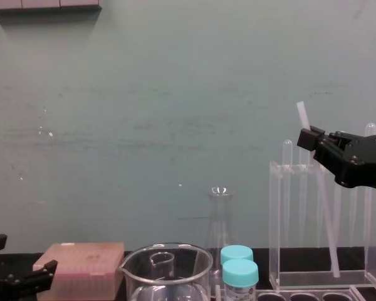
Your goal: Pick up the stirring rod with one hand, then place it down.
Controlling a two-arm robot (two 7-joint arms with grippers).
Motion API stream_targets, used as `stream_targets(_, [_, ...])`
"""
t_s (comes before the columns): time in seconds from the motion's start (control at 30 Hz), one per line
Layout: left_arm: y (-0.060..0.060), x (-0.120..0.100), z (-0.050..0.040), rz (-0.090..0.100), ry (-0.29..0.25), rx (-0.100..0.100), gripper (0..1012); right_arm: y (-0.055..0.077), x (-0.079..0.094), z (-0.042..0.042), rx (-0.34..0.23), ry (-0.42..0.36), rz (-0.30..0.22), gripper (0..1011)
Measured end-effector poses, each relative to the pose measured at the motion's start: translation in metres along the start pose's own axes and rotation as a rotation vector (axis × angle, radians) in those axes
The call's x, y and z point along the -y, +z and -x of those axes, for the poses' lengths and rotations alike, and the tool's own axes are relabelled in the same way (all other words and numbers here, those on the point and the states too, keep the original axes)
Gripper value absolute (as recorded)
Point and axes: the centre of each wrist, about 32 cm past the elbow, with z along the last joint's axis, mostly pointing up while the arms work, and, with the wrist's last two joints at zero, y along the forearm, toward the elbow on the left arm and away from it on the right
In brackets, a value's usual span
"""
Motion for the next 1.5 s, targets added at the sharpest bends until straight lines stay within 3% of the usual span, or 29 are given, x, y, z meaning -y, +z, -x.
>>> stream_targets(1.5, [0.0000,0.0000,0.0000,0.000,0.000,0.000,1000,0.0000,0.0000,0.0000,0.000,0.000,0.000,65])
